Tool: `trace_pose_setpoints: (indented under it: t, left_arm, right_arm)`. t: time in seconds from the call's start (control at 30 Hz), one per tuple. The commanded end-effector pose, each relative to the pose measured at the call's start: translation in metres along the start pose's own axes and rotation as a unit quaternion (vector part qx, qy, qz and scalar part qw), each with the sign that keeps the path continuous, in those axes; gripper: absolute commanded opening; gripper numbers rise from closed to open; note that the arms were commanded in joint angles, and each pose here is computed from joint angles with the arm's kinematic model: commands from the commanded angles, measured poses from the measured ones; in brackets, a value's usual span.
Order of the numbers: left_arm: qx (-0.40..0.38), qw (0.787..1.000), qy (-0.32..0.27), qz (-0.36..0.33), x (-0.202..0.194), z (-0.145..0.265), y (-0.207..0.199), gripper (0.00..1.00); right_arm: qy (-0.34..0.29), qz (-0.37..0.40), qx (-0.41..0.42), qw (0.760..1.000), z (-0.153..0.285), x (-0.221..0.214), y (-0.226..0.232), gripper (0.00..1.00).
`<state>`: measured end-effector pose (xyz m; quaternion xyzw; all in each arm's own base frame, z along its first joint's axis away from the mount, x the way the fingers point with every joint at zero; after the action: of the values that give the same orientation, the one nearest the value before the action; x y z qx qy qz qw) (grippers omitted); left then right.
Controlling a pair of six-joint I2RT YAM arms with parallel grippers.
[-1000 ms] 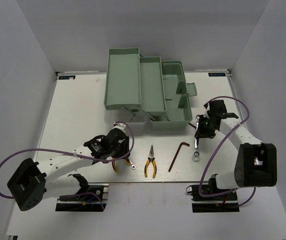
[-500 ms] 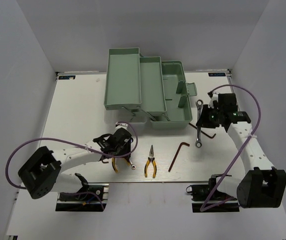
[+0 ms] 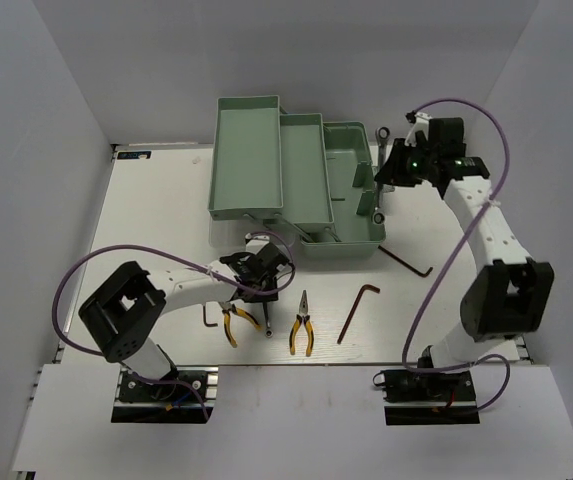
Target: Sort the tools into containers
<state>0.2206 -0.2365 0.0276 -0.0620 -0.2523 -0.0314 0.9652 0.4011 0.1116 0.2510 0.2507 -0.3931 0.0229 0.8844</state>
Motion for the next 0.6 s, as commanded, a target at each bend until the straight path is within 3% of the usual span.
trace_pose_setpoints:
  t: [0.0,0.23,0.27,0.3,0.4,0.53,0.57]
  left_arm:
    - [0.036,0.999,0.027,0.002,-0.02,-0.001,0.012,0.48]
    - [0.05,0.998,0.034,-0.007,-0.03,0.0,0.013,0.48]
    - [0.048,0.998,0.034,-0.011,-0.032,0.001,0.011,0.48]
    - [0.051,0.998,0.031,-0.012,-0.031,0.001,0.013,0.48]
    - [0.057,0.998,0.034,-0.019,-0.037,0.003,0.013,0.48]
    - [0.065,0.997,0.038,-0.023,-0.041,0.006,0.017,0.48]
    - [0.065,0.997,0.037,-0.018,-0.041,0.006,0.017,0.48]
  right_arm:
    - [-0.015,0.011,0.031,0.999,-0.029,0.024,0.017,0.0]
    - [0.034,0.042,0.022,0.998,-0.078,0.004,0.022,0.01]
    - [0.038,0.043,0.019,0.998,-0.083,0.002,0.02,0.09]
    - [0.046,0.045,0.016,0.998,-0.086,-0.002,0.02,0.36]
    - [0.055,0.051,0.025,0.997,-0.086,-0.007,0.025,0.65]
    - [0.035,0.052,0.018,0.998,-0.067,-0.006,0.025,0.65]
    - [0.005,0.062,0.02,0.998,-0.047,0.007,0.034,0.64]
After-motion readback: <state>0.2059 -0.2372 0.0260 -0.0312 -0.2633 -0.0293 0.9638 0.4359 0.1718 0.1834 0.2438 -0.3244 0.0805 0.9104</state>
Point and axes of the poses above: each gripper's point midway between its finger pads, its own z axis back along the fingers, its own y axis along the line the jaws close on, x = y × z, the point moved 1 cm from there along z, back along the fingers, and after that the axes turned 5 degrees about -z, right-handed, at the moved point
